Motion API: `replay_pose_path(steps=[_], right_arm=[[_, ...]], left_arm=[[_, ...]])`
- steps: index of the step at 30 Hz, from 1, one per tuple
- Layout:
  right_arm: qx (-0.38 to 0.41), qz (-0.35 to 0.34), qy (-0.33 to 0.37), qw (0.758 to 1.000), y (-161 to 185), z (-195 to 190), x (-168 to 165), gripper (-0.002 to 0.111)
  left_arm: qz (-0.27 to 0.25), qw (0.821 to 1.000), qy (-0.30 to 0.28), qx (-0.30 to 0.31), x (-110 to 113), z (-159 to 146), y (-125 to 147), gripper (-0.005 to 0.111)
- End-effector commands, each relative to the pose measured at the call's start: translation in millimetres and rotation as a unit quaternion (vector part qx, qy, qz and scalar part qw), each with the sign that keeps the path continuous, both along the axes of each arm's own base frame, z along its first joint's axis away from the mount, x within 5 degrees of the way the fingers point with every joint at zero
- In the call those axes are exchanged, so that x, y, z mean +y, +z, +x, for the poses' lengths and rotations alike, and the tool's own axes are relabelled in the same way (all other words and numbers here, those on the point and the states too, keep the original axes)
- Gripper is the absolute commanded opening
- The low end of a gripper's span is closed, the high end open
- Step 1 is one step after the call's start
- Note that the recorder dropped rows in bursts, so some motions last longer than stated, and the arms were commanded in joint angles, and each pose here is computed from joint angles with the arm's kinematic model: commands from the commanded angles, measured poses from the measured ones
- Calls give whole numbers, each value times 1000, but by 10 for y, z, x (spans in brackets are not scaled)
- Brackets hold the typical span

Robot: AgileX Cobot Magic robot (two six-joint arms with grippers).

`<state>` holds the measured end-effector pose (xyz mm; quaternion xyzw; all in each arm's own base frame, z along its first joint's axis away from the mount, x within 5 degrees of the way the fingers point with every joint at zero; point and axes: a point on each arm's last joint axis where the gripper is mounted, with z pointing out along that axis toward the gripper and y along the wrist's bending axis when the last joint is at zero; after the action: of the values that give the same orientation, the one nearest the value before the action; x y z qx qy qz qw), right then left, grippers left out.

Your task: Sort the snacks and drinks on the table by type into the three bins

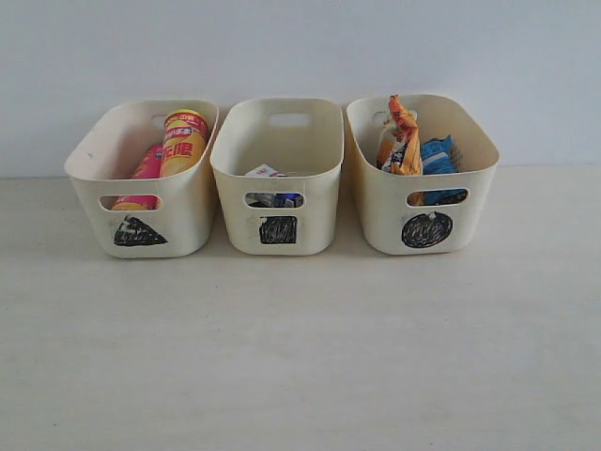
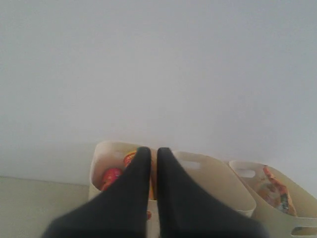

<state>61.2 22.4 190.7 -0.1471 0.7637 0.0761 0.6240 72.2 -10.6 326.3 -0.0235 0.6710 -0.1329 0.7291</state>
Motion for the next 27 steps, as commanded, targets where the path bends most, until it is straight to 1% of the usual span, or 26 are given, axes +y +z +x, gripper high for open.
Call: replay_pose_path(steps=[1,3,6,9,11,13,17,18,23,25,27], right_arm=[[3,-5,1,1000,-16,2,0,1],[3,-5,1,1000,-16,2,0,1],[3,-5,1,1000,-16,2,0,1],[3,-5,1,1000,-16,2,0,1],[3,-5,1,1000,-16,2,0,1],[3,-5,1,1000,-16,2,0,1],[3,-5,1,1000,-16,2,0,1],[3,-5,1,1000,-16,2,0,1],[3,-5,1,1000,-16,2,0,1],[3,-5,1,1000,-16,2,0,1],[3,-5,1,1000,-16,2,0,1]], left_arm=[[-3,998,55,-17,85,-116,-228,4],[-11,997,77,-14,111,-150,-371,4],[-19,996,92,-8,127,-185,-582,4],[-18,995,99,-3,133,-214,-831,4],[-22,995,98,19,133,-187,-1018,4],[-25,994,99,32,135,-165,-1142,4],[-25,994,99,43,135,-158,-1196,4],[-24,993,98,56,133,-158,-1220,4],[-10,993,99,69,133,-159,-1245,4],[-8,990,97,105,129,-163,-1311,4],[2,983,95,156,126,-179,-1404,4]])
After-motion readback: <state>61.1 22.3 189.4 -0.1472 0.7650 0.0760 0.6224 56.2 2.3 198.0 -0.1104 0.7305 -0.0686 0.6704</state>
